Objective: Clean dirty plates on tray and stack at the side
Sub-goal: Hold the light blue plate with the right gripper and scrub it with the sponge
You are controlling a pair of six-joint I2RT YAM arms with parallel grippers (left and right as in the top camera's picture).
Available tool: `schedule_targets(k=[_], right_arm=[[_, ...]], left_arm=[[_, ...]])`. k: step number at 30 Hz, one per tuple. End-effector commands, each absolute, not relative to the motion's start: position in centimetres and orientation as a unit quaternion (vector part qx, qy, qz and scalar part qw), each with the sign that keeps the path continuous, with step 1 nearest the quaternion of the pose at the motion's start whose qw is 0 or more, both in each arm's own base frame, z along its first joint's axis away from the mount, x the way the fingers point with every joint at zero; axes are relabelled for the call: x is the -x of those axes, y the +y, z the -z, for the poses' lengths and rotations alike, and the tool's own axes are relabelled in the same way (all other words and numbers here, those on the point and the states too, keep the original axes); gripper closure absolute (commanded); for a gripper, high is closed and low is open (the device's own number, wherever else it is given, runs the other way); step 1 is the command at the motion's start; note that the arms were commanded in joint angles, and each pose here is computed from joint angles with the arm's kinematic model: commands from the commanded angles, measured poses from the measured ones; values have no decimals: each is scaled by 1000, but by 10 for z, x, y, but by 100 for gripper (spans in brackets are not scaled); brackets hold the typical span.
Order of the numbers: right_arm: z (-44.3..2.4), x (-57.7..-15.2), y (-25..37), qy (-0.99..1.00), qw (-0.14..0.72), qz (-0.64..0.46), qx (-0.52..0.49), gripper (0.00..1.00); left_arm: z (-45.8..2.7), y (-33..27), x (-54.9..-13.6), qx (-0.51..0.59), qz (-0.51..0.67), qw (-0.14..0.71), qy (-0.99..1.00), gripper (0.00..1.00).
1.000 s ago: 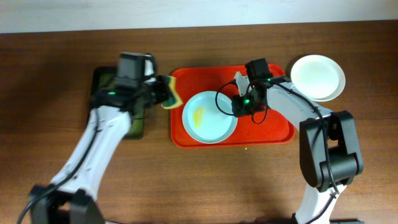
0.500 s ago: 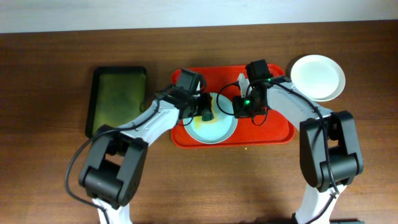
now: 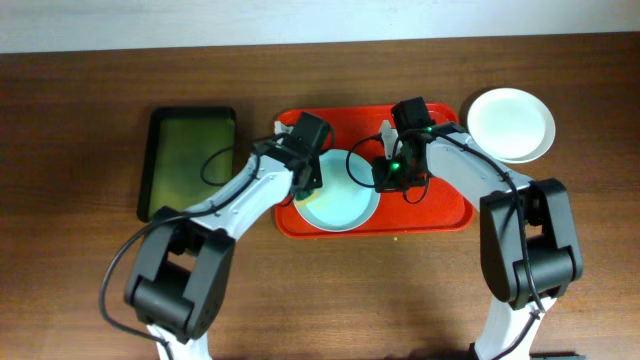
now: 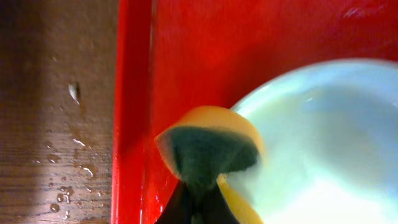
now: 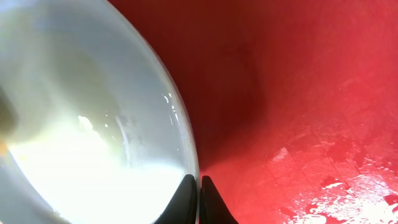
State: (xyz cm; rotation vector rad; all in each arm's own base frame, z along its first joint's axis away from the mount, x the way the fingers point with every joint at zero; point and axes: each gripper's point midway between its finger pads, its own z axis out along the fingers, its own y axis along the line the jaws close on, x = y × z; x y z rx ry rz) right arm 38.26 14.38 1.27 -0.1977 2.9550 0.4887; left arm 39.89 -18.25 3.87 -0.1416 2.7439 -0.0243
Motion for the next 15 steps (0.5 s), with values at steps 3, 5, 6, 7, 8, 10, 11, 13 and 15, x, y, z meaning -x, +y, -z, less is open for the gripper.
schedule_targets(k=[3,5,6,7,8,10,11,13,15], right_arm=[[0,-381,128,989,61,-126,52,96],[0,-381,128,989,61,-126,52,96],[0,-381,128,989,61,-126,52,96],[0,-381,128,989,60,-126,52,96],[0,-381,128,989,60,-126,52,96],[0,-381,128,989,59,-126,52,96],[0,-381,128,989,59,-126,52,96],[0,-381,128,989,59,-126,52,96],[0,-381,128,989,59,-126,52,96]], left_arm=[[-58,-245,-388,34,163,155,974,100],[-44,-260,-381,17,162,147,976,100],[-35,-266,-377,8,158,140,977,100],[-22,-267,-373,4,143,133,981,100],[-13,-262,-372,5,122,132,984,100],[-1,-234,-373,15,44,142,989,100],[-1,-216,-375,21,-2,152,988,100],[-10,-177,-380,31,-99,180,978,100],[-18,-158,-382,34,-146,192,970,100]])
